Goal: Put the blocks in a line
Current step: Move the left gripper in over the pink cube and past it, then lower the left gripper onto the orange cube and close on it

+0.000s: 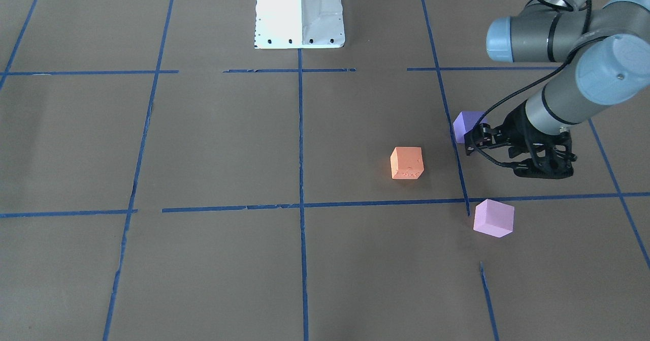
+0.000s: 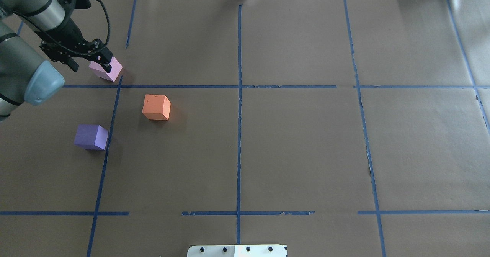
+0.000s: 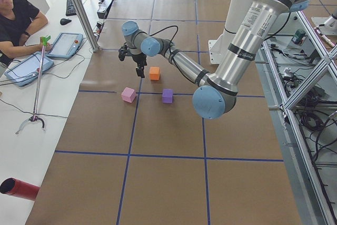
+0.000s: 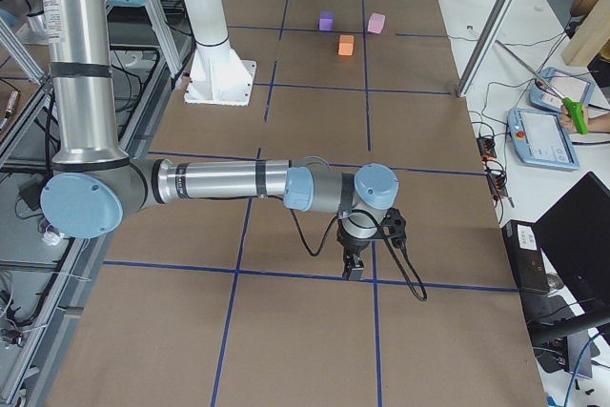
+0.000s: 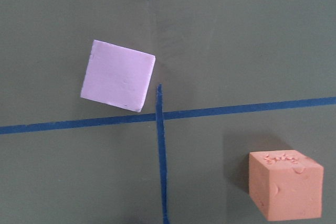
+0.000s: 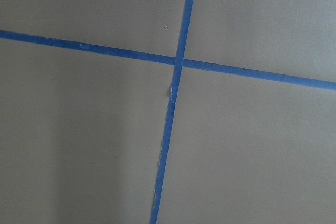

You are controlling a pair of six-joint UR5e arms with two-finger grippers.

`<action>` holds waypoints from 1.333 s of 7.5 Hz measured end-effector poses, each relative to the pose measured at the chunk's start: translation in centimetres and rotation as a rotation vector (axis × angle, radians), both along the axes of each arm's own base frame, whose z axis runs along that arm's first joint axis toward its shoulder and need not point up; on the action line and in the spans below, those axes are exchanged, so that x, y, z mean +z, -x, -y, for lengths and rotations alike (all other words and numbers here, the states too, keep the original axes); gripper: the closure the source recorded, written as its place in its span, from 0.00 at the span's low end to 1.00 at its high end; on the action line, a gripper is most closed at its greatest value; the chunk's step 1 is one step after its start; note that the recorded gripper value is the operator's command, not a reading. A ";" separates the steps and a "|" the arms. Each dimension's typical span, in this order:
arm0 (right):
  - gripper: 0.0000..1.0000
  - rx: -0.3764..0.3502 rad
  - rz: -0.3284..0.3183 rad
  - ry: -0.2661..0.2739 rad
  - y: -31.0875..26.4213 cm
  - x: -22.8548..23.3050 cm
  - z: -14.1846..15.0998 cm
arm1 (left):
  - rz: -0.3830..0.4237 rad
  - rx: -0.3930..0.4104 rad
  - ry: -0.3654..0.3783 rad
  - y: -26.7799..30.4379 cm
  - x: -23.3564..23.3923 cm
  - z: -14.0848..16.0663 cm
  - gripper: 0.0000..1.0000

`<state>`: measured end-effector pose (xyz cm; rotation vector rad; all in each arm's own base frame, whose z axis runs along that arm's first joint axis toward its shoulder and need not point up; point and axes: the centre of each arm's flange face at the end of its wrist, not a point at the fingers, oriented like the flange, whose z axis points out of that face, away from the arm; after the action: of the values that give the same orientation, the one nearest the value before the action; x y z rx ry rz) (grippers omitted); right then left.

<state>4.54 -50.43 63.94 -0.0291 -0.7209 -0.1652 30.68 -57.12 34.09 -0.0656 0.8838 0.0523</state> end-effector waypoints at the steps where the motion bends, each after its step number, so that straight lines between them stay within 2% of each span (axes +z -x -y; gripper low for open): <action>1: 0.00 0.000 0.000 0.000 0.0 0.0 0.0 | -0.016 -0.021 0.033 -2.5 0.0 -0.6 0.00; 3: 0.00 0.000 0.000 0.000 0.0 0.0 0.0 | -0.032 -0.044 0.084 -6.6 0.3 -1.2 0.00; 5: 0.00 0.000 0.000 0.000 0.0 0.0 0.0 | -0.007 -0.077 0.104 -10.0 -0.1 -1.8 0.00; 10: 0.00 0.000 0.000 0.000 0.0 0.0 0.0 | 0.009 -0.102 0.092 -13.8 -0.1 -3.7 0.00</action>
<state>4.54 -50.41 63.96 -0.0295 -0.7209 -0.1650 44.48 -53.46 33.95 -0.1068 0.8788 -0.0839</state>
